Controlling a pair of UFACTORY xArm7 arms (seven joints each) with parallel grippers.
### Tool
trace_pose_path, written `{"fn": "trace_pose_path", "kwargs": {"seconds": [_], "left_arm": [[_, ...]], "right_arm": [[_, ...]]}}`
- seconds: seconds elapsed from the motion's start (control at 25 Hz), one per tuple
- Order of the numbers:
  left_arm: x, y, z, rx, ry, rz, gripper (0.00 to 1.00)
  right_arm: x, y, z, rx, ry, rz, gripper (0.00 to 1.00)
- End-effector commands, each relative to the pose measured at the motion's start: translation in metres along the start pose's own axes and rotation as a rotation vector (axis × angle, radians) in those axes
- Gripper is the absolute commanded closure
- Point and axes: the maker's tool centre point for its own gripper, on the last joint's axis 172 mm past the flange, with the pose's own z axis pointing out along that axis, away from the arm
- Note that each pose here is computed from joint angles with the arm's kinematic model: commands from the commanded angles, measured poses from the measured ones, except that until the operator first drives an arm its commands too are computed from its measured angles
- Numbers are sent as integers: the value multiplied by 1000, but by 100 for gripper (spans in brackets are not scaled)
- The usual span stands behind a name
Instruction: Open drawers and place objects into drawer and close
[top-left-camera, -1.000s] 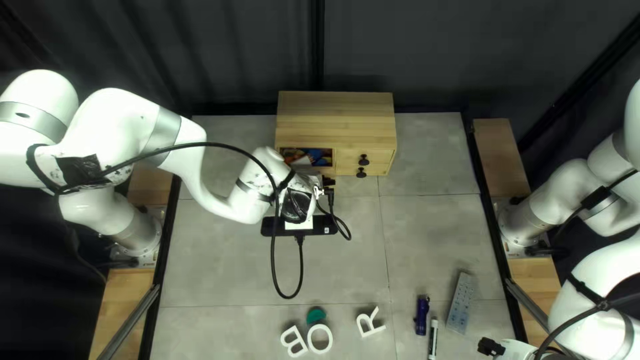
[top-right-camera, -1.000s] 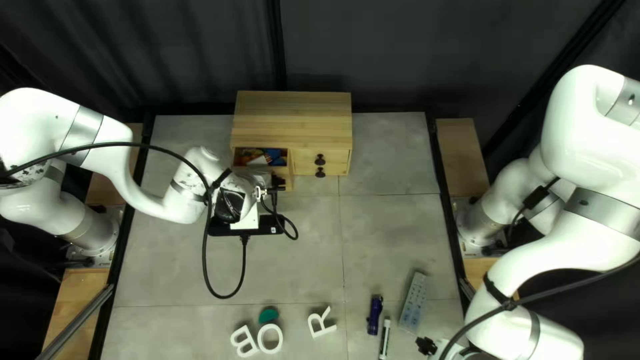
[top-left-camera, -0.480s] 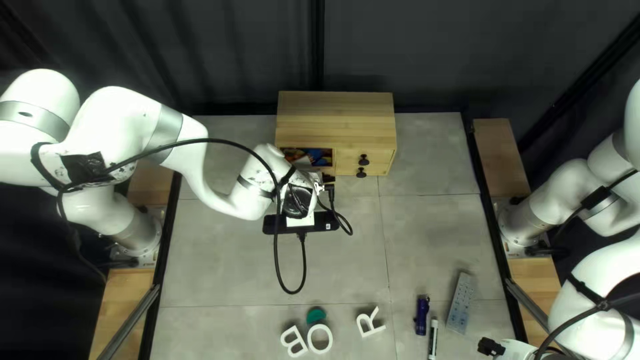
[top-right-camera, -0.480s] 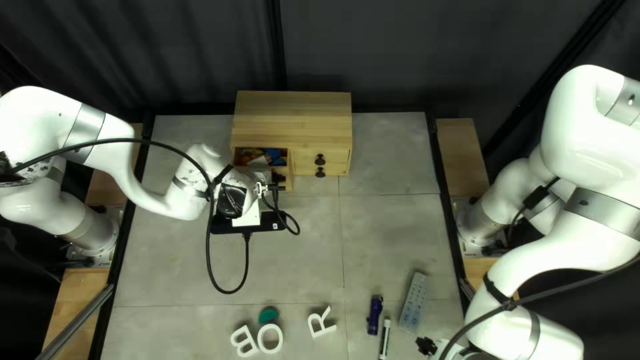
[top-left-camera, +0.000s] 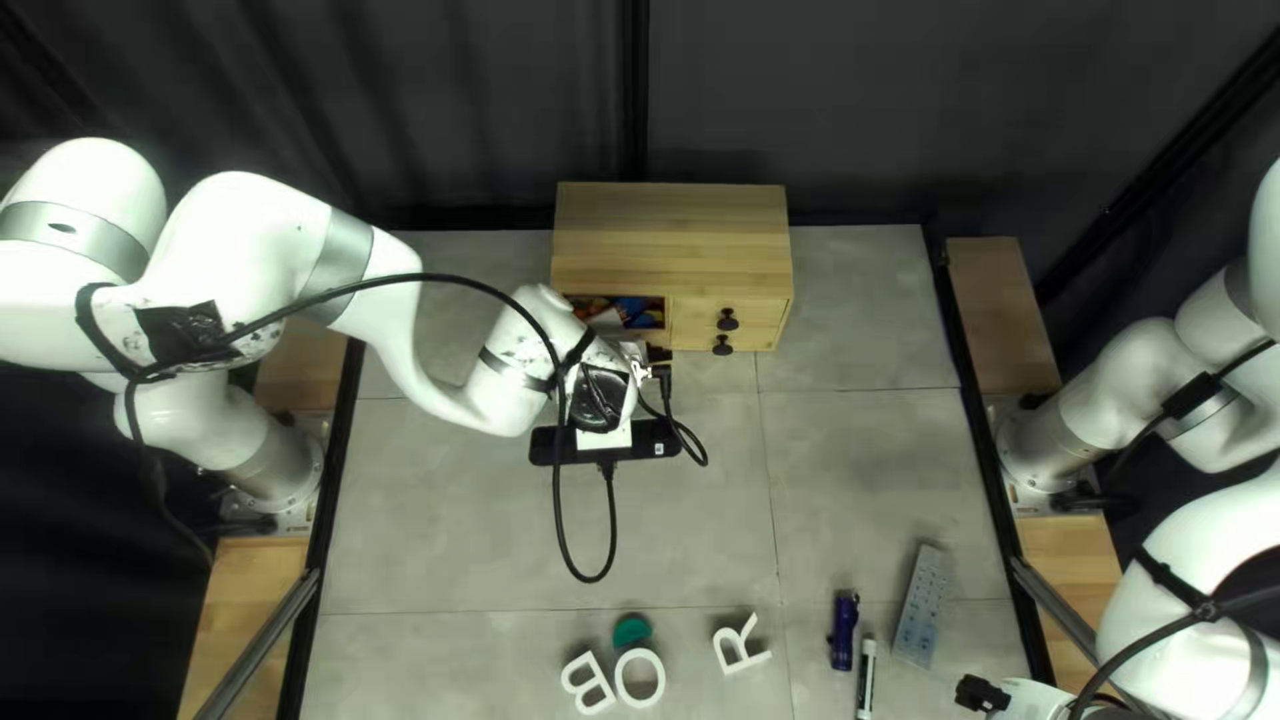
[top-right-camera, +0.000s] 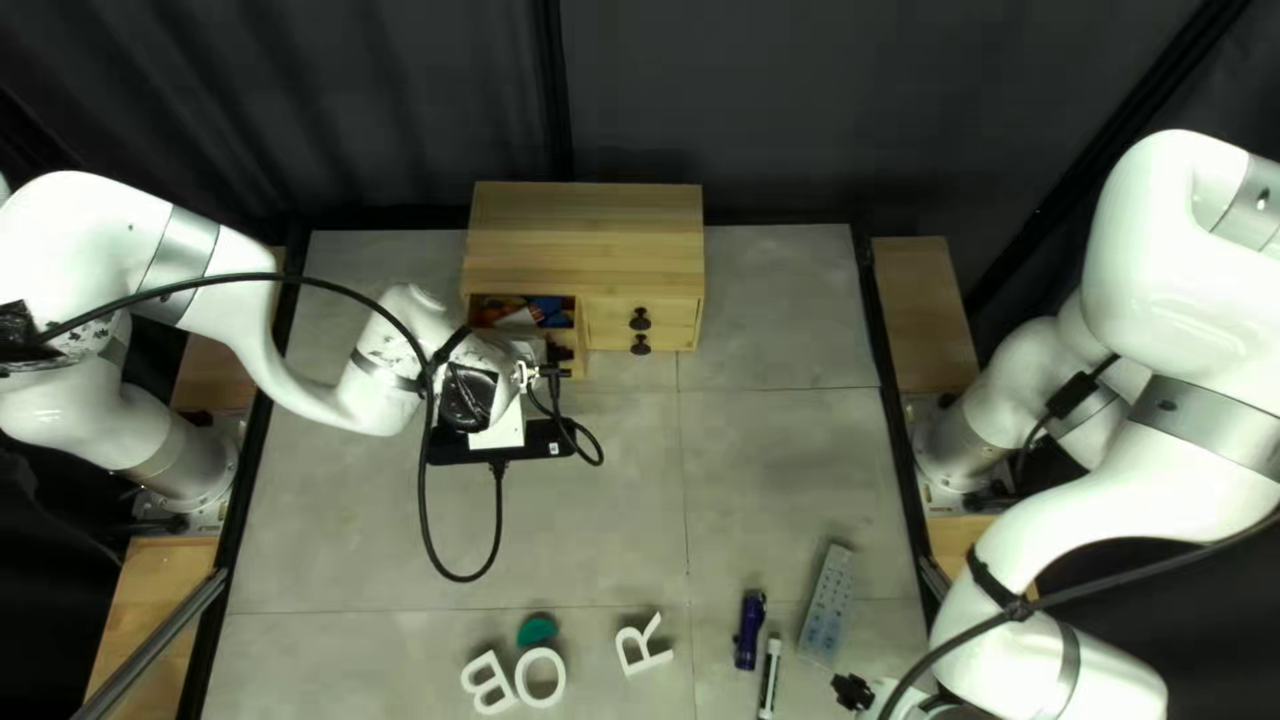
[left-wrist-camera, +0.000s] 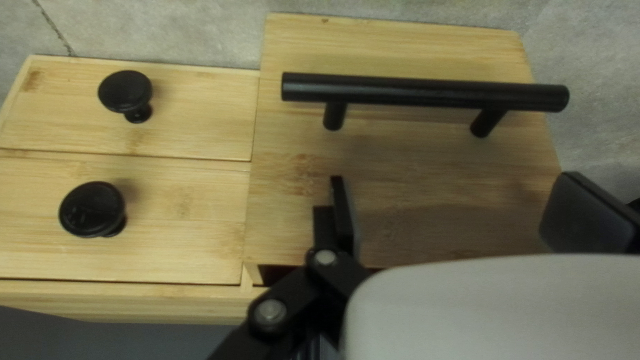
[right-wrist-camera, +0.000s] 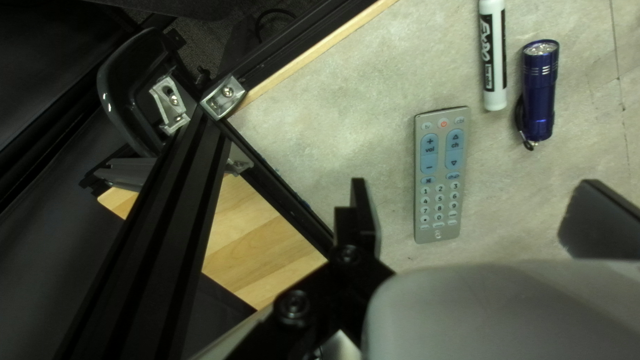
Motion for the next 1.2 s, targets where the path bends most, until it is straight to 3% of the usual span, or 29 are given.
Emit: {"fn": "trace_pose_path", "kwargs": {"seconds": [0.04,1.2], "left_arm": [[-3,1,3,-4,-2,-4,0],[-29,2,20,-35,-52,-24,0]], "right_arm": [[0,0,0,0,0,0,0],[0,0,0,0,0,0,0]]}}
